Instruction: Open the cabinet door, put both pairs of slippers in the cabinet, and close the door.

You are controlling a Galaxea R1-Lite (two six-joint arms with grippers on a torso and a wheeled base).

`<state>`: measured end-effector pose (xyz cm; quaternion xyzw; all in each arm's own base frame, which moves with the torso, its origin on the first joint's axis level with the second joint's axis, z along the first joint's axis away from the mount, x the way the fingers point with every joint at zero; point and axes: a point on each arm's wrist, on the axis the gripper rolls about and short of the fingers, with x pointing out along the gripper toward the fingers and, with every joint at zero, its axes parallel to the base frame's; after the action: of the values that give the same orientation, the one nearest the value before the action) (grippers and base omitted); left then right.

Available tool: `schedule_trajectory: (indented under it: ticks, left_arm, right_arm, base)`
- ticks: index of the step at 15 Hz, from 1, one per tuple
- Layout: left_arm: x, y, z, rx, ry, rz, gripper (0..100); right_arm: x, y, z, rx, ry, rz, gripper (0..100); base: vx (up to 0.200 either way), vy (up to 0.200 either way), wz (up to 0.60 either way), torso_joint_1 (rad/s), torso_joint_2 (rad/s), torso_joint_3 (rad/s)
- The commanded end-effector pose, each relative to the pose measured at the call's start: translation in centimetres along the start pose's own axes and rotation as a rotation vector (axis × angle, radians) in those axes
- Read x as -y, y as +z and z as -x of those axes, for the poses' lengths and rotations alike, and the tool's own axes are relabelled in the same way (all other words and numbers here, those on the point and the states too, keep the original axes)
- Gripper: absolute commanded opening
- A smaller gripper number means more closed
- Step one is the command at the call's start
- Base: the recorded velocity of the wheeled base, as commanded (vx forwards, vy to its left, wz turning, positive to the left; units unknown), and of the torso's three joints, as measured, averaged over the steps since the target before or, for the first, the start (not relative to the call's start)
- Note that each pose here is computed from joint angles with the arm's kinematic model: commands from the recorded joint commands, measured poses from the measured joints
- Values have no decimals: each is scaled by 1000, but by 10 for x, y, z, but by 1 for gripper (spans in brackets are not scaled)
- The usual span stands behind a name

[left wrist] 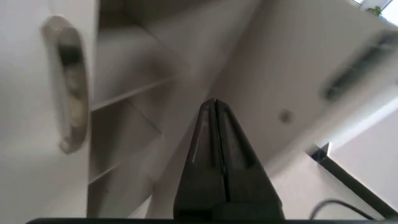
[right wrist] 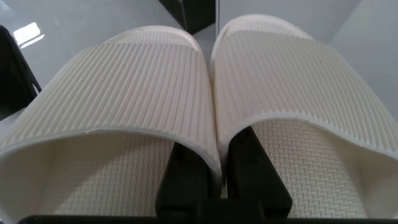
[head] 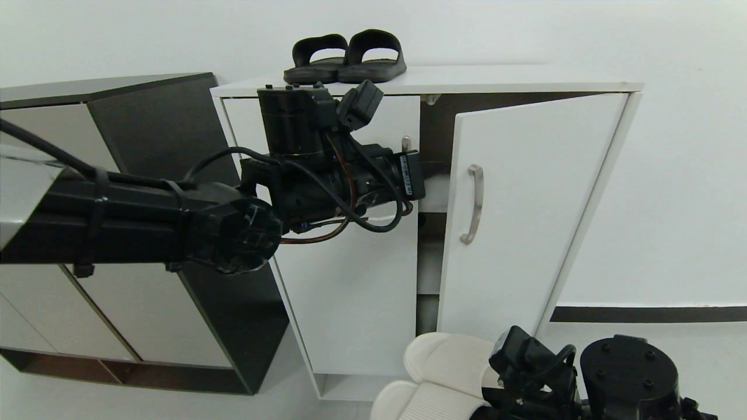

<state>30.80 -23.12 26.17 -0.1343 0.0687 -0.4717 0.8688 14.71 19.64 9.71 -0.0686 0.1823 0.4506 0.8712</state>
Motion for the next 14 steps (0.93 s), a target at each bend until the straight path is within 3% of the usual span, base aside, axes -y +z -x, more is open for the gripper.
schedule_trajectory:
  ticks: [1, 3, 5, 9, 10, 12, 14]
  left_arm:
    - [-9, -9, -13, -18, 7, 15, 0]
    - [-8, -12, -14, -23, 7, 15, 0]
    - [3, -17, -16, -24, 17, 5, 0]
    - [77, -35, -21, -34, -137, -32, 0]
    - [85, -39, -22, -43, -160, -46, 0]
    - [86, -39, -21, -39, -157, -57, 0]
    - [79, -25, 0, 43, -12, -94, 0]
  right_arm:
    - [-1, -4, -3, -22, 5, 1, 0]
    - [-4, -10, -5, -47, 14, 5, 0]
    - [-9, -13, -4, -60, 35, 12, 0]
    - [-16, -15, -2, -69, 61, 23, 0]
    - [-17, -16, -2, -71, 64, 24, 0]
    - [-17, -17, -2, -75, 59, 26, 0]
    - [-7, -6, -11, -32, -88, 7, 0]
  base:
    - [0, 0, 0, 0, 0, 0]
    - [-200, 0, 0, 5, 0, 0]
    - [-200, 0, 0, 2, 2, 5]
    - [-200, 0, 0, 0, 1, 2]
    - [-200, 0, 0, -2, 2, 2]
    - [-100, 0, 0, -1, 1, 1]
    - [0, 0, 0, 0, 0, 0]
